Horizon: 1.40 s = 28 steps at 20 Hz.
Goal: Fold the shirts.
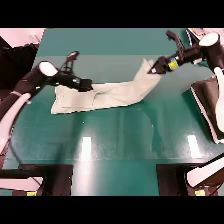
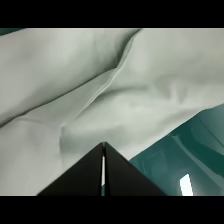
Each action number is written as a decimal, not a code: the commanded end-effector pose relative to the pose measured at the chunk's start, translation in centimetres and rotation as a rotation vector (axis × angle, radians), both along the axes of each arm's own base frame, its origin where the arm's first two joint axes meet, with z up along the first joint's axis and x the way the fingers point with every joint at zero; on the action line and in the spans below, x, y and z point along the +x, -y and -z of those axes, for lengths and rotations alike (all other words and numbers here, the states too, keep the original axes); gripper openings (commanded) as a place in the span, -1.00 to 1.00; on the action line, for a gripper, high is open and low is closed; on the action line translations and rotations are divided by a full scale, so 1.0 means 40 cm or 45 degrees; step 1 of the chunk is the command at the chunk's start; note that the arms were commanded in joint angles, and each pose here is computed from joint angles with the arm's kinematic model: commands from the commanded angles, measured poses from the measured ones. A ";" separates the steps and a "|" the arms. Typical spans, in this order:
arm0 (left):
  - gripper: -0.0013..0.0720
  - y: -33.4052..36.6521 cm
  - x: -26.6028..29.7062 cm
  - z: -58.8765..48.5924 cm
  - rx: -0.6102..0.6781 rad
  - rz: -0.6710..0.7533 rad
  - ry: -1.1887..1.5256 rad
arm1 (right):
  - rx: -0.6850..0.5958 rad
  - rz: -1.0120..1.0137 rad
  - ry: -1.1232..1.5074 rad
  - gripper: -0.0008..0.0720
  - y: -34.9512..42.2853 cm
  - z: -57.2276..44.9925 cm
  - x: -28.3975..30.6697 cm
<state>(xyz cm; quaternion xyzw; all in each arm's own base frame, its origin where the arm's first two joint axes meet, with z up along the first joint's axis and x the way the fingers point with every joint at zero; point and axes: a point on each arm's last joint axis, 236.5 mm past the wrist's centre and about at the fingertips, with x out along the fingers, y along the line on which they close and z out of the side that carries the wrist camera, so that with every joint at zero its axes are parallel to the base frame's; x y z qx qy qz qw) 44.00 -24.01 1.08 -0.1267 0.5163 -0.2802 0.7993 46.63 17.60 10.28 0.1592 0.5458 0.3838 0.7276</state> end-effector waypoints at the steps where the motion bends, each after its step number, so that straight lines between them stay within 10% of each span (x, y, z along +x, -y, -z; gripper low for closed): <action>1: -0.88 0.110 0.015 0.101 0.017 0.100 -0.078 | 0.030 -0.099 0.201 -0.95 -0.146 -0.160 -0.020; 17: -0.89 0.097 0.048 0.089 0.087 0.192 -0.116 | 0.152 -0.178 0.458 -0.95 -0.376 -0.317 -0.119; 28: -0.88 -0.467 0.097 -0.439 0.427 -0.207 0.349 | 0.246 -0.235 0.579 -0.95 -0.627 -0.247 -0.121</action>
